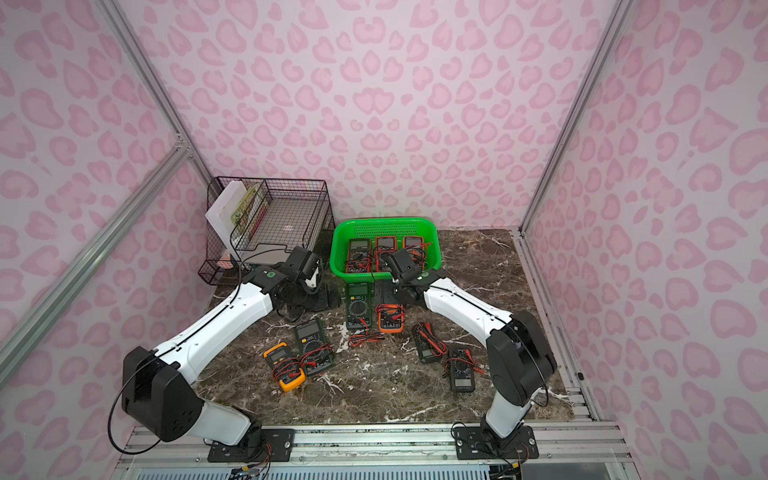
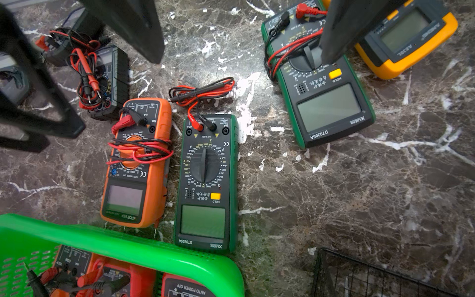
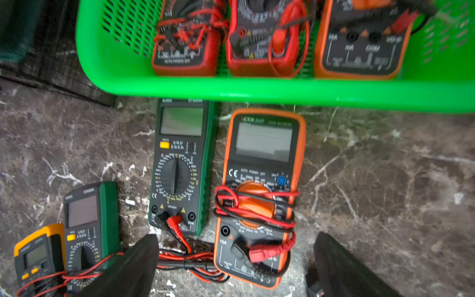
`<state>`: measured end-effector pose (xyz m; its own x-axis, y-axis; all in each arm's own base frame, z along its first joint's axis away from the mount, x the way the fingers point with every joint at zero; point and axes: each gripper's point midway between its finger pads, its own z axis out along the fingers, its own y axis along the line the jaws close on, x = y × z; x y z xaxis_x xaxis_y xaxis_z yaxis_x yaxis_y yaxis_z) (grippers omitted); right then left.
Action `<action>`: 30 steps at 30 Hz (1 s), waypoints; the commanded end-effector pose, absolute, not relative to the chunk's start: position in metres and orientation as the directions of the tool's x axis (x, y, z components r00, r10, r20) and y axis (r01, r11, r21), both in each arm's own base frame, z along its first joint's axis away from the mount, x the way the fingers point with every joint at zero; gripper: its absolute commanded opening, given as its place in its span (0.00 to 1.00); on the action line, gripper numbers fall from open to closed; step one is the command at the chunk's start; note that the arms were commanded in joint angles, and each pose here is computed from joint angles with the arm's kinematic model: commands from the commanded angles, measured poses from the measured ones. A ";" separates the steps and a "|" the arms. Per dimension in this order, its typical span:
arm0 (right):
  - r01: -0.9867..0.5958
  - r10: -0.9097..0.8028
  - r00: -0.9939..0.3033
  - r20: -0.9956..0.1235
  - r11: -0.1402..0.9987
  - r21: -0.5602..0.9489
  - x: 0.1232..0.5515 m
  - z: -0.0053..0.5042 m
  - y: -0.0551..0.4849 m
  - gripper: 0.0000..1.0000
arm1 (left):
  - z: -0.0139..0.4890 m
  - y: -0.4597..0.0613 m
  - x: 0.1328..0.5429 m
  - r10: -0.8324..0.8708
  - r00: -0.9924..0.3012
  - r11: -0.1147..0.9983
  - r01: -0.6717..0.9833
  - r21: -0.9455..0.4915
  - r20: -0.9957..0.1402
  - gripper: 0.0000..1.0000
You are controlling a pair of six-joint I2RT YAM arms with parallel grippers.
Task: Put the multimeter into the basket
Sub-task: Pick up the multimeter from the center of the board.
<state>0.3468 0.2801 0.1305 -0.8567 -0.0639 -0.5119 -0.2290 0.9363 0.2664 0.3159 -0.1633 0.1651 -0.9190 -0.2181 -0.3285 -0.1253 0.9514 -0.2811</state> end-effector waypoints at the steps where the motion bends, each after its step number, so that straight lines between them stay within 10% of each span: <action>1: -0.221 -0.052 -0.850 -0.525 0.939 0.265 0.344 0.126 0.283 0.99 | 0.166 -0.163 0.318 -0.237 -0.910 0.947 -0.138 -0.291 -0.339 0.99; 30: -0.233 -0.154 -0.900 -0.408 0.961 0.151 0.332 0.044 0.281 0.99 | 0.161 -0.163 0.317 -0.260 -0.907 0.940 -0.159 -0.302 -0.330 0.99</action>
<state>0.3291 0.2831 0.0451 -0.9036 -0.1463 -0.4026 -0.2326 0.9568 0.1745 0.3158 -0.1629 0.1588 -0.9116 -0.2496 -0.3267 -0.1526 0.9432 -0.2950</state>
